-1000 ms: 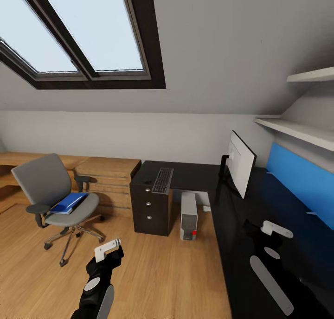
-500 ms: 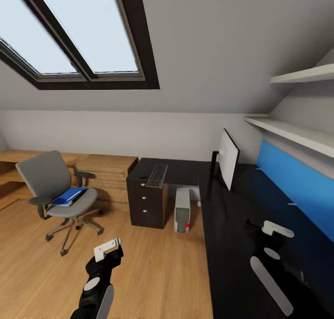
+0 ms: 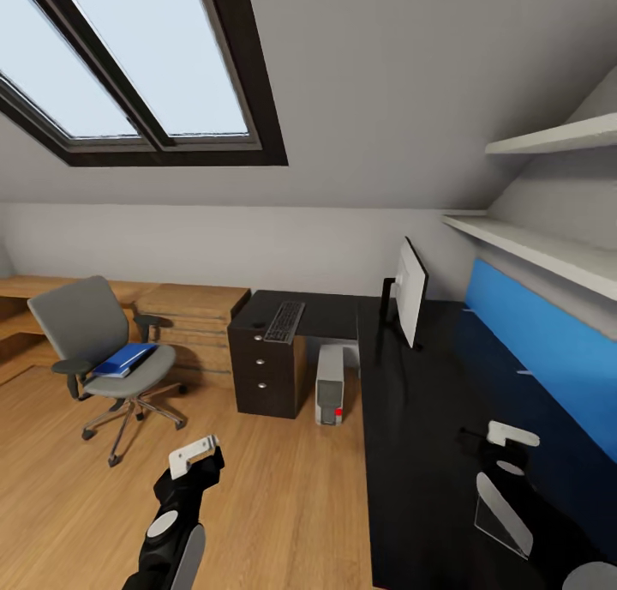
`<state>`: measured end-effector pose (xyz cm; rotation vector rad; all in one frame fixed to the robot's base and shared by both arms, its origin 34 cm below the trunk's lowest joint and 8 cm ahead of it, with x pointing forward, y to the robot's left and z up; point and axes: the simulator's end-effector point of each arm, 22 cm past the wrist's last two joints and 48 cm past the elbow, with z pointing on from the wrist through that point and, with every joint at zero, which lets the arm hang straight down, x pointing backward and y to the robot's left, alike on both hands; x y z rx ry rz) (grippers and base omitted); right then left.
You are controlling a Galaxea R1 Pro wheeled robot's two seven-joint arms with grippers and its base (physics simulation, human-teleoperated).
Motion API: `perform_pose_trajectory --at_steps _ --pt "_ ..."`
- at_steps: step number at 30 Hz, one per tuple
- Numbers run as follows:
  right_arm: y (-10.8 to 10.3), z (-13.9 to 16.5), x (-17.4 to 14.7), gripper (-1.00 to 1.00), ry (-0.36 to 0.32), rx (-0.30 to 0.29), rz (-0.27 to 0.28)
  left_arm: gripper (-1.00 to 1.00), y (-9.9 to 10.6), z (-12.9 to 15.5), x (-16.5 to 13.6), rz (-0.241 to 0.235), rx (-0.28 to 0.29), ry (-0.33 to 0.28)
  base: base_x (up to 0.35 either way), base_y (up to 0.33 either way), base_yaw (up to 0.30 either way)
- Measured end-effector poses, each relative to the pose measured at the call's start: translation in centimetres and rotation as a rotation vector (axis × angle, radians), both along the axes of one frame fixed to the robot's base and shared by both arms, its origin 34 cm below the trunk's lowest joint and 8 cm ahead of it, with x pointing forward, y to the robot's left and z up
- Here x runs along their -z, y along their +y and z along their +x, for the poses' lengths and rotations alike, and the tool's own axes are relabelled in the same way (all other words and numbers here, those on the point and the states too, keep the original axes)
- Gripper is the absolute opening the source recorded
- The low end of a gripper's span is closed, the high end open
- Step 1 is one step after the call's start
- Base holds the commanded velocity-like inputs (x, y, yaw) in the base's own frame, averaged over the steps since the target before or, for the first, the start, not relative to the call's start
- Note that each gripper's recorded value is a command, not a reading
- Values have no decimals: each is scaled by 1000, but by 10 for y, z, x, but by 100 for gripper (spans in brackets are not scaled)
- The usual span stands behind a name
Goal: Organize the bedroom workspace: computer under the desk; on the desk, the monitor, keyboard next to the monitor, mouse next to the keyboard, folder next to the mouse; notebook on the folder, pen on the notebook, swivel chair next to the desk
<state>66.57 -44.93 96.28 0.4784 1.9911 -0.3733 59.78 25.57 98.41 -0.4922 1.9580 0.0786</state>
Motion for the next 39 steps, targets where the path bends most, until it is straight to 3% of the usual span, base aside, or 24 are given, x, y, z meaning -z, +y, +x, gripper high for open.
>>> perform_pose_trajectory --at_steps 6,21,25,30,39 --pt "-23 19 18 100 39 -21 35 100 3 -16 -8 -2 -4 -9 -1 -3 0" --pt "-35 25 26 100 42 -47 58 100 1 -19 -13 -3 3 -16 0 0 0" --pt "-45 21 28 100 52 -34 51 100 -9 -17 -22 -4 25 -37 0 0 0" --pt "-59 18 27 100 52 -26 42 100 -42 -26 -29 -6 97 -54 0 0 0" --pt "-63 25 26 100 -45 -72 27 100 -55 -27 -24 -9 125 -52 0 0 0"
